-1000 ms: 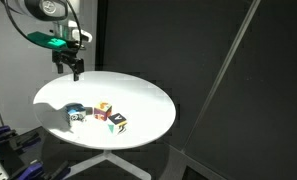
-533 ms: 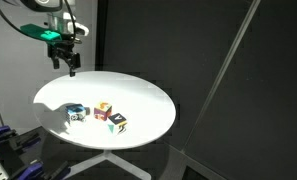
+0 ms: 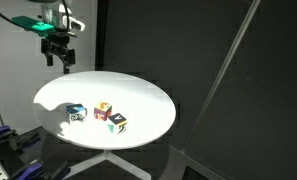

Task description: Move the block with a house on it to the right

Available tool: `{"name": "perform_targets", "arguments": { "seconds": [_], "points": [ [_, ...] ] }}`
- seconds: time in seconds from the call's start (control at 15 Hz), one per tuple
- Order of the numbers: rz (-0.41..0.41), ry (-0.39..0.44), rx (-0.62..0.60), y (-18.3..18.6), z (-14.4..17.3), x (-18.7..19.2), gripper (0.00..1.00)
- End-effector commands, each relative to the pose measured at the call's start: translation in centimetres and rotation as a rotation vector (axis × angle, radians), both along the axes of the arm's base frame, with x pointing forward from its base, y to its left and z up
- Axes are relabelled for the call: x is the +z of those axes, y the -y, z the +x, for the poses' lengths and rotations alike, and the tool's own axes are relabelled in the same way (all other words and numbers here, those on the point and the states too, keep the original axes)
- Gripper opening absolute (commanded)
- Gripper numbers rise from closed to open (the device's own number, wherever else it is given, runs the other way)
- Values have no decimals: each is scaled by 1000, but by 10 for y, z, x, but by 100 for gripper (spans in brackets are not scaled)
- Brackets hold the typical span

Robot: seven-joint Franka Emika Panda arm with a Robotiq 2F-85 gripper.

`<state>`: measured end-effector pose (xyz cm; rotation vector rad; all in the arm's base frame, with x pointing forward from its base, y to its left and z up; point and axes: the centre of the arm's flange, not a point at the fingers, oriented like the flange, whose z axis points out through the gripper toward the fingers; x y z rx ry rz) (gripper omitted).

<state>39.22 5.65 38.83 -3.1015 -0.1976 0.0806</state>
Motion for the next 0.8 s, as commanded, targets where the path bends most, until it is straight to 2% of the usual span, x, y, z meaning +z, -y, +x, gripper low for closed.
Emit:
{"name": "perform_targets", "arguments": {
  "seconds": [0.0,0.73],
  "points": [
    [-1,-2,0,0,0,0,100],
    [-1,-7,0,0,0,-2,100]
  ]
}}
